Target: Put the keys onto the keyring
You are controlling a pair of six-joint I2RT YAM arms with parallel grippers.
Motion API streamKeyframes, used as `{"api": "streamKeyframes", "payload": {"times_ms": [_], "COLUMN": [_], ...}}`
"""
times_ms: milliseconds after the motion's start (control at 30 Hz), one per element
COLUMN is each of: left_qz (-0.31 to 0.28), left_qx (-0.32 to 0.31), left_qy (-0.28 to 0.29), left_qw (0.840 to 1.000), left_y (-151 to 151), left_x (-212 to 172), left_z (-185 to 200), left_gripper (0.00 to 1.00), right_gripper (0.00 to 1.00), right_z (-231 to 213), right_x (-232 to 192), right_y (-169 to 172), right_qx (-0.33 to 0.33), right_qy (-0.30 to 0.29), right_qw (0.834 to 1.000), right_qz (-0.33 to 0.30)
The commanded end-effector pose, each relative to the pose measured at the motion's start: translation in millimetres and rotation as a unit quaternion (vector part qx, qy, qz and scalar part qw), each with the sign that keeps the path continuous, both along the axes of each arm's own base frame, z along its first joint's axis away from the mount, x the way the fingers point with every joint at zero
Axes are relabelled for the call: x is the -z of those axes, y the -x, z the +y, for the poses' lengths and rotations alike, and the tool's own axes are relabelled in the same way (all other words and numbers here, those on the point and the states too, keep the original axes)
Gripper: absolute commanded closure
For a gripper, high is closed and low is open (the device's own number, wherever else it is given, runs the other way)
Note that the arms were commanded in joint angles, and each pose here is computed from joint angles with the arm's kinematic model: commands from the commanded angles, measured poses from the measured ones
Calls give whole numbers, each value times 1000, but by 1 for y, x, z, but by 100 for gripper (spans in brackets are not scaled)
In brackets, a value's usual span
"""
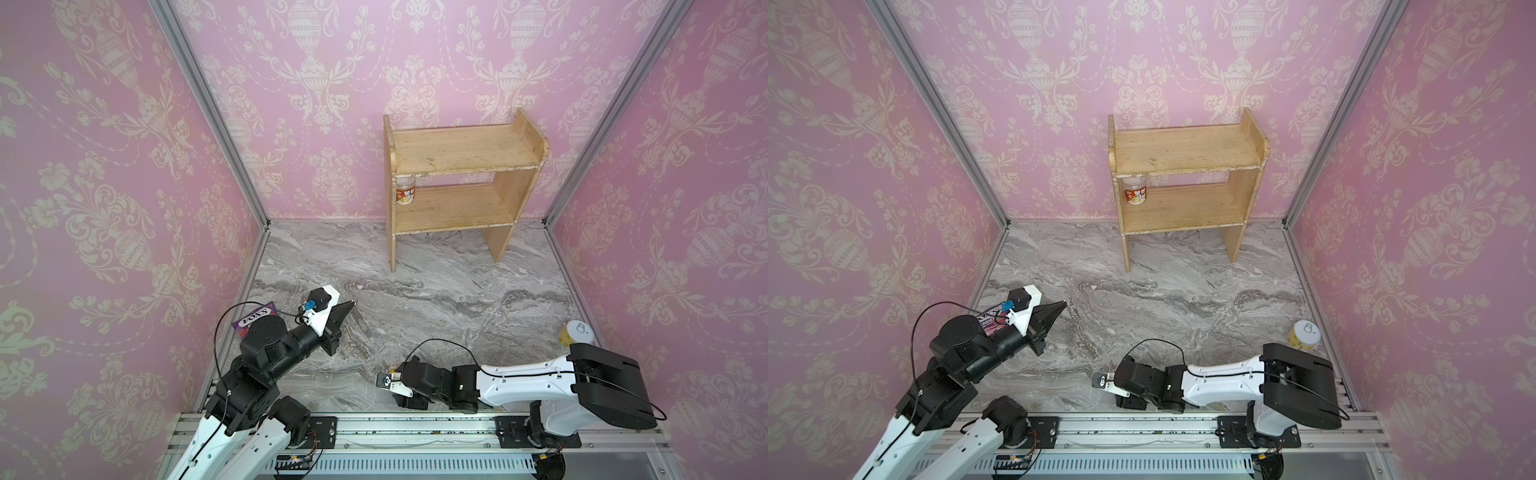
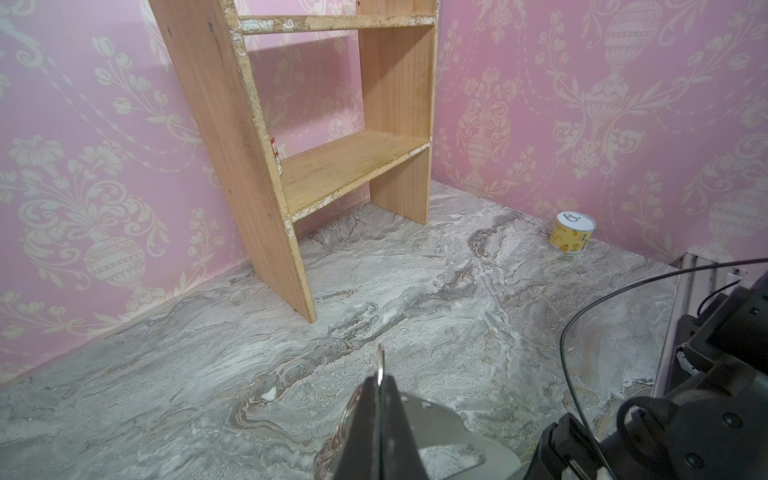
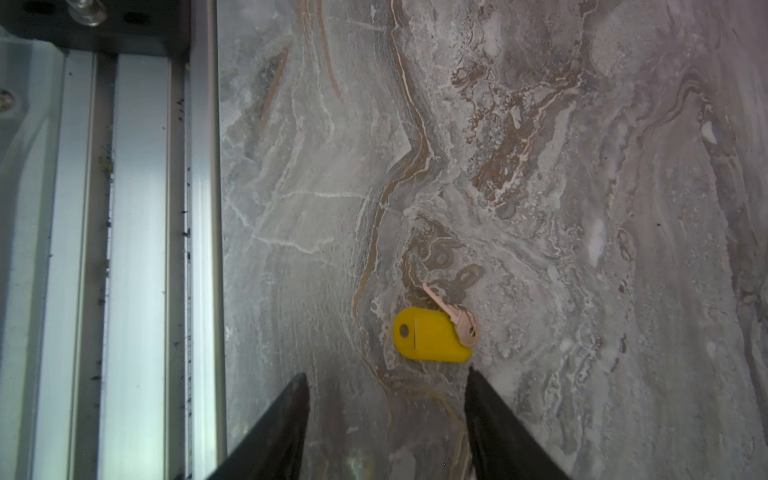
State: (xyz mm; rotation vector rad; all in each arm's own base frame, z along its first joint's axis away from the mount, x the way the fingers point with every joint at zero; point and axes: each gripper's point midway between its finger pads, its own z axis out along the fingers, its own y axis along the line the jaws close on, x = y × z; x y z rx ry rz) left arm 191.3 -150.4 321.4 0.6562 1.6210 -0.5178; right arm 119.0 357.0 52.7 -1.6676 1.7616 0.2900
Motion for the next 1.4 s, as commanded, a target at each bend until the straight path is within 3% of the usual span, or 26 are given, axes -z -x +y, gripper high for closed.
{"api": "streamKeyframes", "payload": {"times_ms": [0, 333, 633, 867, 1067, 1200, 1367], "left_qz": [-17, -20, -22, -26, -28, -31, -30], "left_qx": [-12, -14, -9, -8, -6, -2, 10], "left_qy": [6, 9, 6, 7, 10, 7, 3], "left_qw": [1000, 1000, 1000, 1000, 1000, 999, 1000], "left_y": [0, -1, -1, 1, 4, 4, 1], "left_x": [-17, -20, -23, -26, -29, -33, -33], "left_z": [6, 6, 4, 5, 5, 4, -2], "left_gripper": [100, 100, 100, 100, 100, 100, 100], "right_gripper": [41, 45, 57, 75, 96, 100, 100], "right_z": [5, 15, 6, 6, 13, 6, -12], "right_x": [6, 19, 31, 36, 27, 5, -28], "right_y": [-1, -18, -21, -30, -38, -46, -42], "right_qx": [-32, -31, -39, -29, -13, 25, 62], "right_qy": [20, 35, 67, 71, 52, 25, -27], "right_qw": [998, 994, 990, 986, 987, 993, 997], "right_qz": [-41, -102, -117, -149, -149, -111, 29]}}
